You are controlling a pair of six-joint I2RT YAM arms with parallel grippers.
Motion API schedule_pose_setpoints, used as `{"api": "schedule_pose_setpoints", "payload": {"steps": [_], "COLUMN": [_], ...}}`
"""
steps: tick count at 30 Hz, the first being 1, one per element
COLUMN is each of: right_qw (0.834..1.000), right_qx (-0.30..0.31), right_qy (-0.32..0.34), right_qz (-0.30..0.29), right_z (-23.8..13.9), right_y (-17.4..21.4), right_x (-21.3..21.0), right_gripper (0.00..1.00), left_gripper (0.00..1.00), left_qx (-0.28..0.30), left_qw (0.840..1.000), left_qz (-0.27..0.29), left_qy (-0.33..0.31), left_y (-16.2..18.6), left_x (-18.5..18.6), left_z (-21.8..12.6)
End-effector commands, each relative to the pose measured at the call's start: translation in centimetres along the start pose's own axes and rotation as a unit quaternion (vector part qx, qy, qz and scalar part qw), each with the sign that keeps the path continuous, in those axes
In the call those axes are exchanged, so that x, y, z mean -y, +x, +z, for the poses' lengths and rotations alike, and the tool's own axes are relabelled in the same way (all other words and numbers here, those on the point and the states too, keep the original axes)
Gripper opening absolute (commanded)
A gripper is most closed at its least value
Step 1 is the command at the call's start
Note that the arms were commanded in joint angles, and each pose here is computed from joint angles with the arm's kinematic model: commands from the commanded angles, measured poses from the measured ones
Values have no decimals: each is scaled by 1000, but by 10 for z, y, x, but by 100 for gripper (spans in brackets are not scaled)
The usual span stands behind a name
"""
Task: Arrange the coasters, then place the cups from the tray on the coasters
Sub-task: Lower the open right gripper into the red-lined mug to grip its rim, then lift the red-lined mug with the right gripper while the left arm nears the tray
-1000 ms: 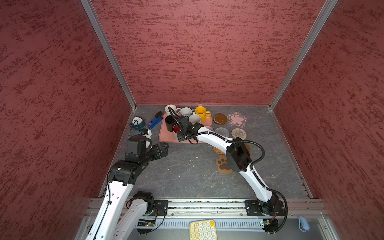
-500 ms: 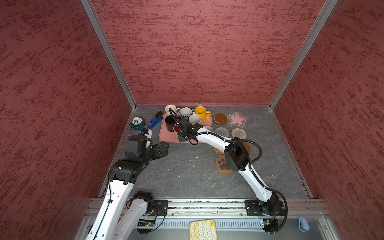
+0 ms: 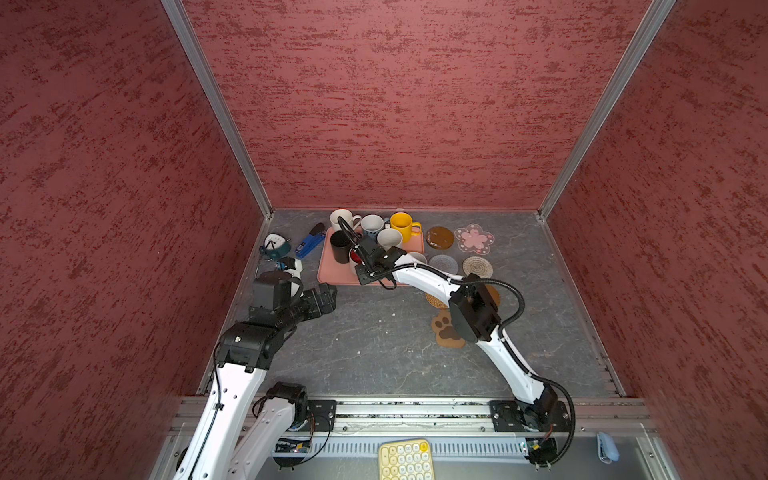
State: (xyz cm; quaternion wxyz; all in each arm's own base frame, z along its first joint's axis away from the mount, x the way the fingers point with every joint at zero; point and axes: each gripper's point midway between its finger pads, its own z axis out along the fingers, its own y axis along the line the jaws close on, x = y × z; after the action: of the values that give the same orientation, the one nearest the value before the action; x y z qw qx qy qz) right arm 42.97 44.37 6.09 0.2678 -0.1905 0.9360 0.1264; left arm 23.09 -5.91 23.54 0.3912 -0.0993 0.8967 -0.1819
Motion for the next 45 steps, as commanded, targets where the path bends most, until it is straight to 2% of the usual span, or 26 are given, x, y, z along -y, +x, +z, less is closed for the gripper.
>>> {"api": "schedule_pose_setpoints", "payload": {"steps": [1,16,23,30,37,45], "right_qw": [999,994,991,987,986,986], "right_qx": [34,98,122,146,158,164], "right_qy": [-3,-37,-50,-50,-43,-11], "right_qz": [-5,-16,-23,-31,-18,15], "right_z": [-26,-95,-133,-177,-208,-236], "right_y": [-23,-58,-62,-54,-36,-8], "right_x": [0,-10,-13,-1,31,90], "right_gripper": [0,0,0,0,0,0], "left_gripper": [100,100,100,100,100,100], "left_qx": [5,15,26,30,35,17], "left_qw": [1000,1000,1000,999,999,997], "left_qz": [2,4,6,5,25,59], "left_qy": [0,-2,3,27,33,56], "left_y": [-3,-13,-23,-36,-50,-57], "left_x": [1,6,12,27,52,97], "left_z": [-8,-28,-38,-32,-9,38]}}
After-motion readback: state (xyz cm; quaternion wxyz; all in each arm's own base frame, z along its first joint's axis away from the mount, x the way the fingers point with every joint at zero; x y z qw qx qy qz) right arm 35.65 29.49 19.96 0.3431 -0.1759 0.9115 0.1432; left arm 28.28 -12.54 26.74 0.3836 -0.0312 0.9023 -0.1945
